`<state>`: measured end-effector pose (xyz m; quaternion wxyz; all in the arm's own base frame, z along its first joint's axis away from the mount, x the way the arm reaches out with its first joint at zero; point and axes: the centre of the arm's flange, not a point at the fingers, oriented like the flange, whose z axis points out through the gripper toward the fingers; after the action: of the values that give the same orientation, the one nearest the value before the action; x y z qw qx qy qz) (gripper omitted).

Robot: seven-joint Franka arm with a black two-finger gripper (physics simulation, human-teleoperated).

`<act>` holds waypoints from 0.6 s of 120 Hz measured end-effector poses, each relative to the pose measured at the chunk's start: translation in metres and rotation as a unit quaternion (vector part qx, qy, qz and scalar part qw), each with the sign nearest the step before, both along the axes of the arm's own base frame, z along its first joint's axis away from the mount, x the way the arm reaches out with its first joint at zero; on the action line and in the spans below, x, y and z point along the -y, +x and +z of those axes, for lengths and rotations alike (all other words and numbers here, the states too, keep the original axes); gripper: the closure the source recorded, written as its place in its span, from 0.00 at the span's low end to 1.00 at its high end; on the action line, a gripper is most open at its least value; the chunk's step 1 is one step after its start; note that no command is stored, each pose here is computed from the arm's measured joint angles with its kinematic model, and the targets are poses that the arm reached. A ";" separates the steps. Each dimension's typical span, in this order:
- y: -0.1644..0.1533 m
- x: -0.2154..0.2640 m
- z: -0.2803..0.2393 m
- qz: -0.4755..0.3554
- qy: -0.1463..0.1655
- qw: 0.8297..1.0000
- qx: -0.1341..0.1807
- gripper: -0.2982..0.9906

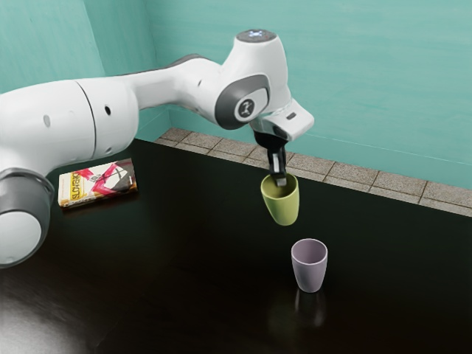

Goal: Place the left cup onto the right cup

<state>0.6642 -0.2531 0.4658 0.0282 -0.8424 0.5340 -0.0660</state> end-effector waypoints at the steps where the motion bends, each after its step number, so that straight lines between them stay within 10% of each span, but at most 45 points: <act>1: 0.000 0.001 0.001 -0.001 0.000 1.000 0.001 0.84; 72: -0.017 0.060 -0.005 -0.019 0.012 1.000 -0.019 0.84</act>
<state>0.6476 -0.3129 0.4611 0.0265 -0.8329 0.5510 -0.0439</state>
